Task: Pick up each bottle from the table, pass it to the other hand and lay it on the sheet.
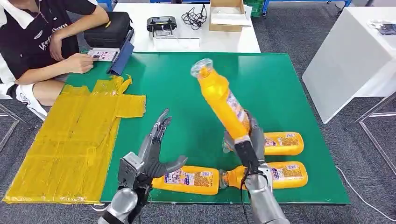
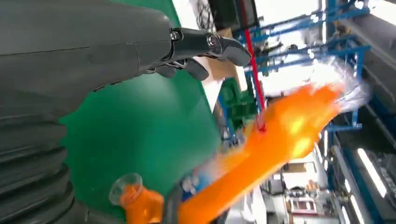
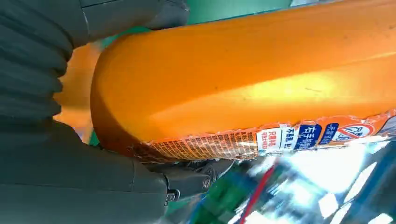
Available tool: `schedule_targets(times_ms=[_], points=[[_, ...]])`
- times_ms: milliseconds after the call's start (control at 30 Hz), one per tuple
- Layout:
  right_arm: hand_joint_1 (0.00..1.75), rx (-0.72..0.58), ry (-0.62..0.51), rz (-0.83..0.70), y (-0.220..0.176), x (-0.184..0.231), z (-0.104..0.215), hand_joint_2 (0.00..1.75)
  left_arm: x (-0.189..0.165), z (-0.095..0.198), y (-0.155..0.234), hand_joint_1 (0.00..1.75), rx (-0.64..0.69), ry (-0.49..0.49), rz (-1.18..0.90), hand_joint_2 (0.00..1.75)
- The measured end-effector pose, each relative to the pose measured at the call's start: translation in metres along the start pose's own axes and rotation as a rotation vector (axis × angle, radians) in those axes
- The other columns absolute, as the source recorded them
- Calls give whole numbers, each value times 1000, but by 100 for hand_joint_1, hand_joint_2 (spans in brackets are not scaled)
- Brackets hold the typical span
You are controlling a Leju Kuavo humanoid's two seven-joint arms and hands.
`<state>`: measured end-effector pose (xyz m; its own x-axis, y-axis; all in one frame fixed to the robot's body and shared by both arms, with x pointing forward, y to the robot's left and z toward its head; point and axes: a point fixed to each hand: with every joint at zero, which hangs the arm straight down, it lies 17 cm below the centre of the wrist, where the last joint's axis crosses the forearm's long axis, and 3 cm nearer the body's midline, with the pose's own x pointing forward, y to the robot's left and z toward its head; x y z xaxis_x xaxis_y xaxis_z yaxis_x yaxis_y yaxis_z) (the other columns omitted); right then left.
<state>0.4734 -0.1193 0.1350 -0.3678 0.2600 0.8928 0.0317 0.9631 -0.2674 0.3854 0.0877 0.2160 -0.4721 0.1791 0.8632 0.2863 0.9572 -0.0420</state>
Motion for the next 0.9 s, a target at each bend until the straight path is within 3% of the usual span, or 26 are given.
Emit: schedule_targets(times_ms=[200, 500, 533, 900], points=[[175, 178, -167, -28, 68, 62, 28, 175, 4, -11, -3, 0, -29, 2, 37, 175], [175, 296, -289, 46, 110, 97, 49, 175, 14, -23, 0, 0, -44, -12, 142, 175], [175, 304, -294, 48, 113, 98, 49, 175, 16, -23, 0, 175, -40, -21, 150, 175], [175, 336, -322, 55, 124, 107, 45, 175, 45, -26, 7, 175, -9, -95, 272, 175]])
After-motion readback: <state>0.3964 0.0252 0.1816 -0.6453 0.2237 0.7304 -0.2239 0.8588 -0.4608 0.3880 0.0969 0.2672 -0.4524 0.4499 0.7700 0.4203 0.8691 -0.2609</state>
